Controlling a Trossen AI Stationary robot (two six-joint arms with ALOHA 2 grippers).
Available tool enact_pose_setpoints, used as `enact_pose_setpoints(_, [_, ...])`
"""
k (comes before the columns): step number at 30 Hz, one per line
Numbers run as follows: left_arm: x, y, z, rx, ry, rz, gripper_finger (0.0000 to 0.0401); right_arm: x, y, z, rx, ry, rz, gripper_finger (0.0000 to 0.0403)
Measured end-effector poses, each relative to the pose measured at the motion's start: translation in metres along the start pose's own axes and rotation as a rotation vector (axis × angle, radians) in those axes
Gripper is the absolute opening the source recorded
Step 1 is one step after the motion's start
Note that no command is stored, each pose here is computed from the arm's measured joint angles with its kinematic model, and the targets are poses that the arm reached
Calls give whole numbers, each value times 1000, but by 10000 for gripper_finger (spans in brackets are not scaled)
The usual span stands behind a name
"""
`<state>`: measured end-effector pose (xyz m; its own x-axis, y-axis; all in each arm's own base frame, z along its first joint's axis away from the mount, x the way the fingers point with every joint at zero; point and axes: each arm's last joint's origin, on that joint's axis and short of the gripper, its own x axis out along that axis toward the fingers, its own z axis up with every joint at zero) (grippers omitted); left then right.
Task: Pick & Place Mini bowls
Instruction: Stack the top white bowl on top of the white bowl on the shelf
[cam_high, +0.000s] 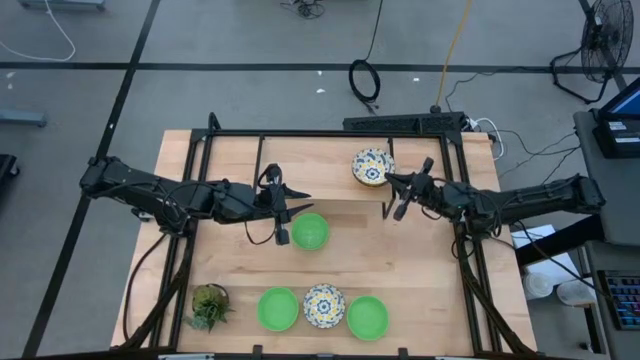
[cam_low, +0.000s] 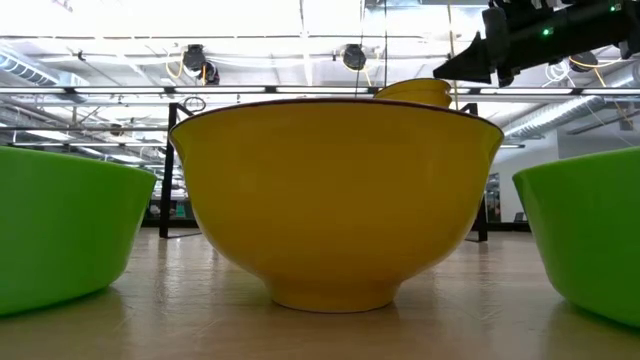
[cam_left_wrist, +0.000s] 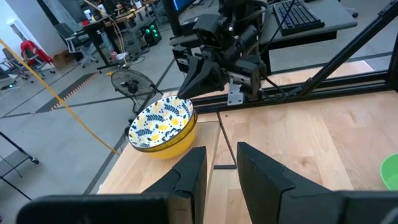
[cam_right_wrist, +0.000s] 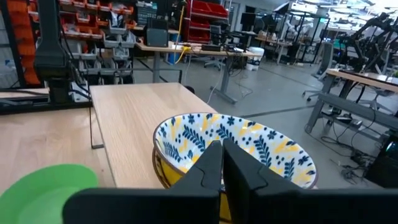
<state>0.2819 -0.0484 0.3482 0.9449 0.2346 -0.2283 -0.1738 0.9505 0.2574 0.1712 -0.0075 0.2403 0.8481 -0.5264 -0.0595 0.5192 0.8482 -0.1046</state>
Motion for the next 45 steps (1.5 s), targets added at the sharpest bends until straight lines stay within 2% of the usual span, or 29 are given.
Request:
enact_pose_setpoints(7, [0, 0, 0, 0, 0, 0, 90, 0, 0, -2, 14, 20, -1, 0])
enact_pose_setpoints(15, [0, 0, 0, 0, 0, 0, 90, -3, -3, 12, 18, -98, -11, 0])
enact_pose_setpoints(20, [0, 0, 0, 0, 0, 0, 90, -3, -5, 4, -31, -20, -79, 0])
enact_pose_setpoints(24, [0, 0, 0, 0, 1, 0, 90, -2, -5, -2, -21, 36, -83, 0])
enact_pose_setpoints(30, [0, 0, 0, 0, 0, 0, 90, -2, -5, -1, -12, 21, -83, 0])
enact_pose_setpoints(36, [0, 0, 0, 0, 0, 0, 90, -3, -6, 10, -7, -70, -92, 0])
enact_pose_setpoints(45, [0, 0, 0, 0, 0, 0, 90, 0, -9, -4, 8, 53, -103, 0])
